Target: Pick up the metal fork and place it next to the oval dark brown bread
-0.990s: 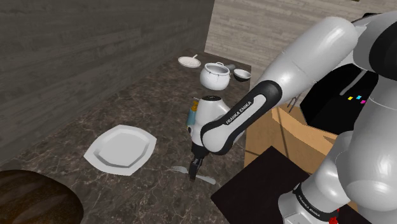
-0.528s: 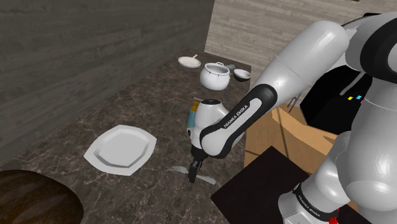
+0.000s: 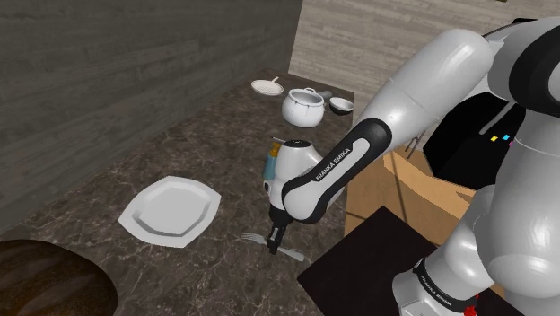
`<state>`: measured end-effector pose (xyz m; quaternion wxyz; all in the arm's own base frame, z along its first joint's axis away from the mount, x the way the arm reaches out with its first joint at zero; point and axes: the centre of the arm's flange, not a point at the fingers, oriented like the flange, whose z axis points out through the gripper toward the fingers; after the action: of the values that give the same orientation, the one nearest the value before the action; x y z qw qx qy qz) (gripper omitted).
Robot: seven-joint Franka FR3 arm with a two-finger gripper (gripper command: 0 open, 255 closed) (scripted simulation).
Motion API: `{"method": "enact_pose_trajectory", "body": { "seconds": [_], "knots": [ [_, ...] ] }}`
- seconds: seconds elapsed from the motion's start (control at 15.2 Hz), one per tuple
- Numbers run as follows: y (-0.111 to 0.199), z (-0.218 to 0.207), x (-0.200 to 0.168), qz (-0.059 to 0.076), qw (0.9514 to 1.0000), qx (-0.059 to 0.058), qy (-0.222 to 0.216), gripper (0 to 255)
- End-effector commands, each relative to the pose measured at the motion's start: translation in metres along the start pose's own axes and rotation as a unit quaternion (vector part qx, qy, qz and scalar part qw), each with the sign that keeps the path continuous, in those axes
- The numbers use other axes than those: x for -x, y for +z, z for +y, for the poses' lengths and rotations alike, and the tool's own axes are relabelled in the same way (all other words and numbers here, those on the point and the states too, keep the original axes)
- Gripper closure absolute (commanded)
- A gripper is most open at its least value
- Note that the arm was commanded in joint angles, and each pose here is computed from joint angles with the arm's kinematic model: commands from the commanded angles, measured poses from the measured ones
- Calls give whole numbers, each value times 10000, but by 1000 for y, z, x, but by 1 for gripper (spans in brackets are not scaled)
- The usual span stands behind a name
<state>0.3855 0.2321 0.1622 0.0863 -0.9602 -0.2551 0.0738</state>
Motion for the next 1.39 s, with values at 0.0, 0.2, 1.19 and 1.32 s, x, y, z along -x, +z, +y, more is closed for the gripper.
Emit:
{"method": "enact_pose_trajectory", "body": {
  "seconds": [0.0,0.2,1.19,1.32],
  "knots": [
    [1,2,0,-4,10000,0,18,255],
    [1,2,0,-4,10000,0,18,255],
    [-71,-14,8,-4,10000,0,18,255],
    [-81,-16,9,-4,10000,0,18,255]
  ]
}}
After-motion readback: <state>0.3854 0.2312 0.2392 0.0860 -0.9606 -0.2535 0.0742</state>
